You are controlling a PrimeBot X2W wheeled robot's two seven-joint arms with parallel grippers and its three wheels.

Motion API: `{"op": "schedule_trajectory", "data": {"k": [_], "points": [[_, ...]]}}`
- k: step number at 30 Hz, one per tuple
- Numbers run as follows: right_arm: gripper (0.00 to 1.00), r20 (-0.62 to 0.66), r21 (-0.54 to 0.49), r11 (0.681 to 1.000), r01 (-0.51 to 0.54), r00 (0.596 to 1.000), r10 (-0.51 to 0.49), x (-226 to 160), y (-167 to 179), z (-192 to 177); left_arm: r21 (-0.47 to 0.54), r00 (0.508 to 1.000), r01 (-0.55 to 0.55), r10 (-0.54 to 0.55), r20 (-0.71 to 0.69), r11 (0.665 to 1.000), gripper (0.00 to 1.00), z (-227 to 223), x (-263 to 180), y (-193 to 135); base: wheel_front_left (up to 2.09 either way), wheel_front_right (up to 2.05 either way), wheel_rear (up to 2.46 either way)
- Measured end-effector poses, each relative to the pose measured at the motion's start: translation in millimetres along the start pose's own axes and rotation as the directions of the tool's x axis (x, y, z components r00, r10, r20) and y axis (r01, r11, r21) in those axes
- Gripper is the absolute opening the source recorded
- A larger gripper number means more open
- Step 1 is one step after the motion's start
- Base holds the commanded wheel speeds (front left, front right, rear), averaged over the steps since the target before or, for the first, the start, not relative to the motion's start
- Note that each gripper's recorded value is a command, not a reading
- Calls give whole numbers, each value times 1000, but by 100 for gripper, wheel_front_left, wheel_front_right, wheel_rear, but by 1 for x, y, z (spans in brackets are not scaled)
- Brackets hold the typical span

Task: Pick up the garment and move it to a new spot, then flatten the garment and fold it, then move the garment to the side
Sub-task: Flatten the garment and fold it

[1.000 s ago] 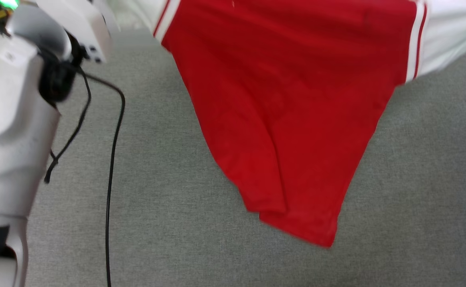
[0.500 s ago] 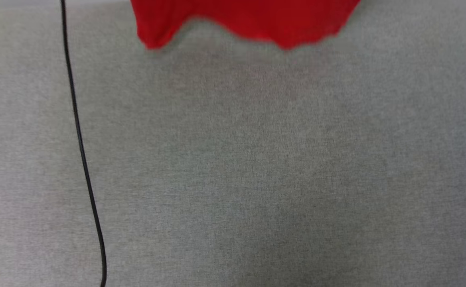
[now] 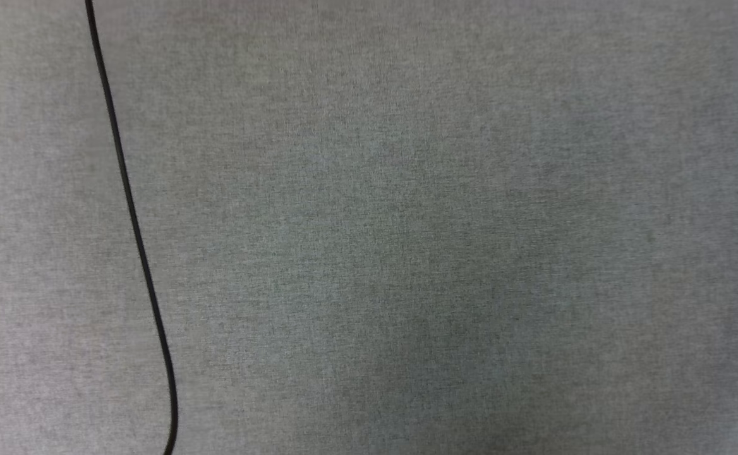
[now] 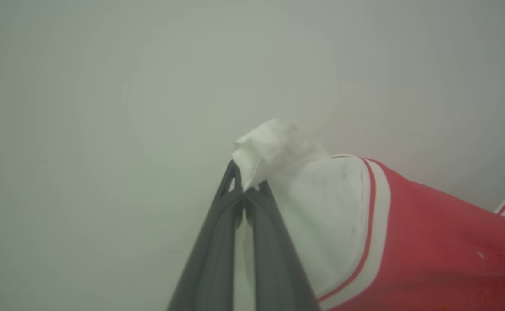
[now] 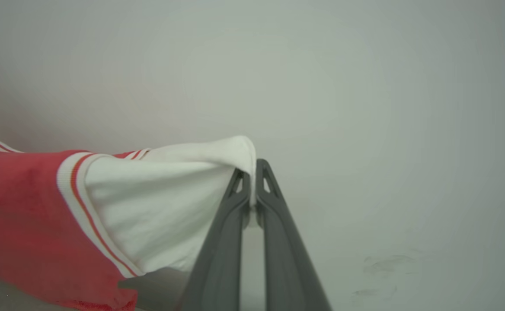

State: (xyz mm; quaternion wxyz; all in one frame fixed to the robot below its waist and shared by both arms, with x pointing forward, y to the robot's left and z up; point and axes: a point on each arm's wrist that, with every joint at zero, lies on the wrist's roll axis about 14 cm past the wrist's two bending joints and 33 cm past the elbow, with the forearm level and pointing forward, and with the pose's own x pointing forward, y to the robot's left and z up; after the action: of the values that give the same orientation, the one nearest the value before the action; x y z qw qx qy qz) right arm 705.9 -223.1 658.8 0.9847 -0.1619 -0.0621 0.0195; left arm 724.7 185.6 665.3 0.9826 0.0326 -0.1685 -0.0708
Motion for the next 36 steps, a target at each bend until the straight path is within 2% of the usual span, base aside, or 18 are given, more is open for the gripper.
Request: {"op": "schedule_trajectory", "data": {"k": [7,11,16,21,24,36], "points": [[0,-101,79,995,-65,992,73,1,38,-67,-104,988,-25,8,-153,994,0,-79,-27,-2,0,0,0],[0,-144,133,987,-92,983,111,-14,56,-98,-154,978,-48,15,-208,987,0,-101,-47,-5,0,0,0],[0,-207,220,968,-118,964,165,-53,81,-139,-201,957,-85,24,-290,976,0,-130,-91,-8,0,0,0],[0,-247,291,949,-120,949,196,-99,95,-165,-227,944,-121,41,-329,966,0,-138,-136,-6,0,0,0],[0,-284,337,935,-113,934,216,-142,103,-181,-230,936,-128,41,-350,965,0,-137,-176,-10,0,0,0],[0,-315,445,895,-35,929,193,-243,95,-176,-231,949,-148,73,-306,962,0,-90,-269,-18,0,0,0]]}}
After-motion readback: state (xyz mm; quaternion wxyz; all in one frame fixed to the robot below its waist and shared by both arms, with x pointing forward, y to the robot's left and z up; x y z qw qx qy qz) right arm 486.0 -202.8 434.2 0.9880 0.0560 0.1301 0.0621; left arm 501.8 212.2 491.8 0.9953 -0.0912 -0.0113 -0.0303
